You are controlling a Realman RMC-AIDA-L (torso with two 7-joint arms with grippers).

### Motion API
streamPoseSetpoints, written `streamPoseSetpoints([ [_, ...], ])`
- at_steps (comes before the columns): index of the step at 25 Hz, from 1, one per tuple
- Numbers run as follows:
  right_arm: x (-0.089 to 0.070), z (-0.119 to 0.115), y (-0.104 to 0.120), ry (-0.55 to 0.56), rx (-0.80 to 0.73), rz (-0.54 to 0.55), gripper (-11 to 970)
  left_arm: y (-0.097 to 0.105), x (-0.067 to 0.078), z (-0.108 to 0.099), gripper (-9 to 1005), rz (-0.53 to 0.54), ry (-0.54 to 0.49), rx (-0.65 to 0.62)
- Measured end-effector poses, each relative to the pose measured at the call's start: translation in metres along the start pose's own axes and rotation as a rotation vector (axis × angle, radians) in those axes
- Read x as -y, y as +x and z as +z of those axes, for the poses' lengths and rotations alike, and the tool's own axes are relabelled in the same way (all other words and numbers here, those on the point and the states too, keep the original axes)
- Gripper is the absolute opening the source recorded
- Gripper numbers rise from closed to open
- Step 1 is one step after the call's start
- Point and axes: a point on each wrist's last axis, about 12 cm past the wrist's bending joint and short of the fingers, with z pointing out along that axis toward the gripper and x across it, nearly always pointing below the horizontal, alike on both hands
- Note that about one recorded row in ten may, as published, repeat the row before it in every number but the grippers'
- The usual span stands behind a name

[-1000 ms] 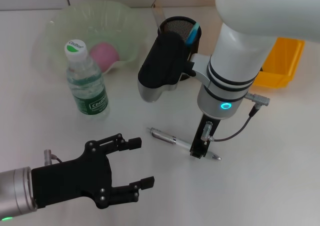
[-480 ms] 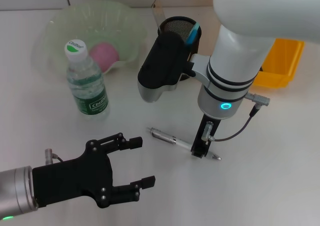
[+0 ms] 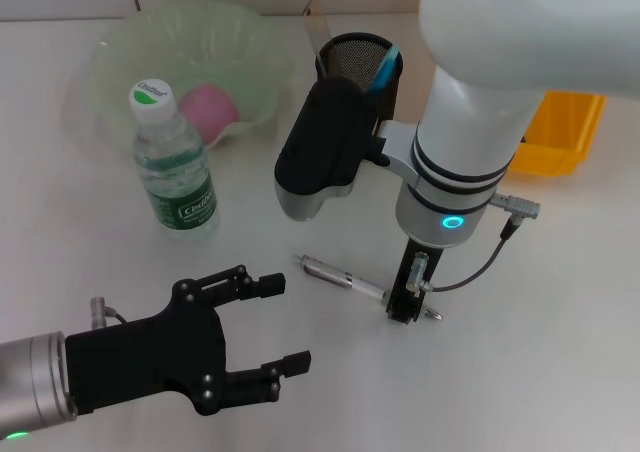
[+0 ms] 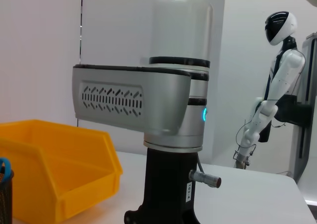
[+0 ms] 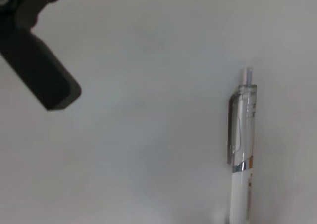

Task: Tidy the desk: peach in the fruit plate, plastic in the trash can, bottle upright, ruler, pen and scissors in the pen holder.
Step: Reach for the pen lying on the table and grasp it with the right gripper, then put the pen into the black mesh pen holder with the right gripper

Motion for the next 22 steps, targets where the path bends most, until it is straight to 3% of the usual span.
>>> streamPoseSetpoints([
  [5,-0.001,0.002,0.0,0.004,-0.008,-0.007,275,0.0,0.0,0.0,785,0.0,-0.001,0.0],
  [8,-0.001,0.002,0.0,0.007,-0.011,-0.012,168,0.001,0.0,0.0,785,0.001,-0.003,-0.001],
  [16,-0.004,-0.001,-0.001,0.0,0.015,-0.016,133,0.002,0.001,0.001,785,0.005,-0.001,0.001],
  [19,-0.004,-0.01,-0.001,-0.015,0.067,0.004,120,0.002,0.002,0.0,785,0.003,-0.004,0.004],
  [22,0.011,-0.034,0.006,-0.002,0.168,0.089,116,0.001,0.002,0.001,785,0.006,-0.003,0.007],
])
